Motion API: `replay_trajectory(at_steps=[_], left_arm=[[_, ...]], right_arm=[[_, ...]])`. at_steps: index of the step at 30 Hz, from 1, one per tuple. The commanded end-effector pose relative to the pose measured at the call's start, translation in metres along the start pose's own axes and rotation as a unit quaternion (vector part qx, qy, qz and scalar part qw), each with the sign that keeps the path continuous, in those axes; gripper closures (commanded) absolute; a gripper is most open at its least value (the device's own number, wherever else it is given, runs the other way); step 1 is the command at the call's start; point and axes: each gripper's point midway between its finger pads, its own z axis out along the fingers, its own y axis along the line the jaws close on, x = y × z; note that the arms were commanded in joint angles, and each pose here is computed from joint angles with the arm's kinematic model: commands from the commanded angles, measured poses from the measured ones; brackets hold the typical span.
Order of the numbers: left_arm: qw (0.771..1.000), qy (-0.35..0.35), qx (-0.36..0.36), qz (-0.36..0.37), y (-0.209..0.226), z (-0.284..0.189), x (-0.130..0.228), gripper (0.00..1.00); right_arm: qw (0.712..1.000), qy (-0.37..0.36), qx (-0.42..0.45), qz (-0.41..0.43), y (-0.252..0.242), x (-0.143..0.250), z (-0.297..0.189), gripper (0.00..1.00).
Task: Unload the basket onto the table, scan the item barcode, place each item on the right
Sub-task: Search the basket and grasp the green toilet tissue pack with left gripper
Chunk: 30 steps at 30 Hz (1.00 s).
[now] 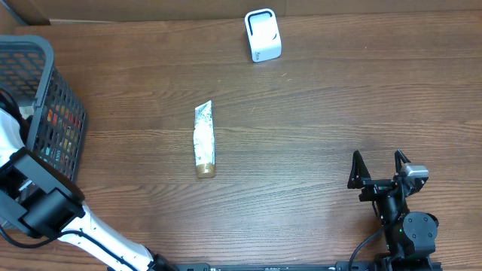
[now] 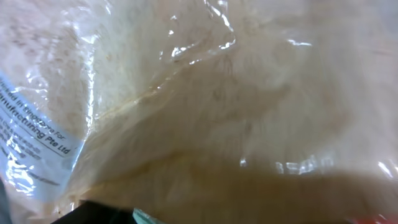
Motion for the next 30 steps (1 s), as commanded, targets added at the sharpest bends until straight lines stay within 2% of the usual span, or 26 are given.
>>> replay_trajectory(at_steps=[1,3,4,6,7,11,15,23,27,30], left_arm=[[0.999,0.025,-0.03,0.008,0.009,0.024,0.018,0.42],[0.999,0.025,-0.029,0.014,0.009,0.024,0.018,0.49],[0.999,0.025,-0.029,0.018,0.009,0.024,0.018,0.56],[0.999,0.027,-0.03,0.028,0.009,0.024,0.019,0.88],[0.999,0.029,-0.03,0.029,0.01,0.024,0.02,0.96],[0.998,0.035,-0.031,0.03,0.011,0.018,0.022,0.96],[0.999,0.026,-0.023,0.027,0.009,-0.01,0.009,0.96],[0.99,-0.067,0.122,0.018,-0.026,-0.142,-0.04,0.96],[0.974,-0.113,0.194,0.024,-0.039,-0.21,-0.045,0.96],[0.967,-0.138,0.213,0.027,-0.038,-0.244,-0.041,0.96]], right_arm=[[1.0,0.002,0.0,-0.002,0.0,0.003,0.001,0.0],[1.0,0.002,-0.001,-0.002,0.0,0.003,0.001,0.0],[1.0,0.001,0.0,-0.002,0.0,0.003,0.001,0.0],[1.0,0.001,0.0,-0.002,0.0,0.003,0.001,0.0],[1.0,0.001,0.0,-0.002,0.0,0.003,0.001,0.0],[1.0,0.002,-0.001,-0.002,0.0,0.003,0.001,0.0],[1.0,0.001,0.0,-0.002,0.0,0.003,0.001,0.0],[1.0,0.002,0.0,-0.002,0.0,0.003,0.001,0.0],[1.0,0.001,0.0,-0.002,0.0,0.003,0.001,0.0],[1.0,0.002,0.0,-0.002,0.0,0.003,0.001,0.0]])
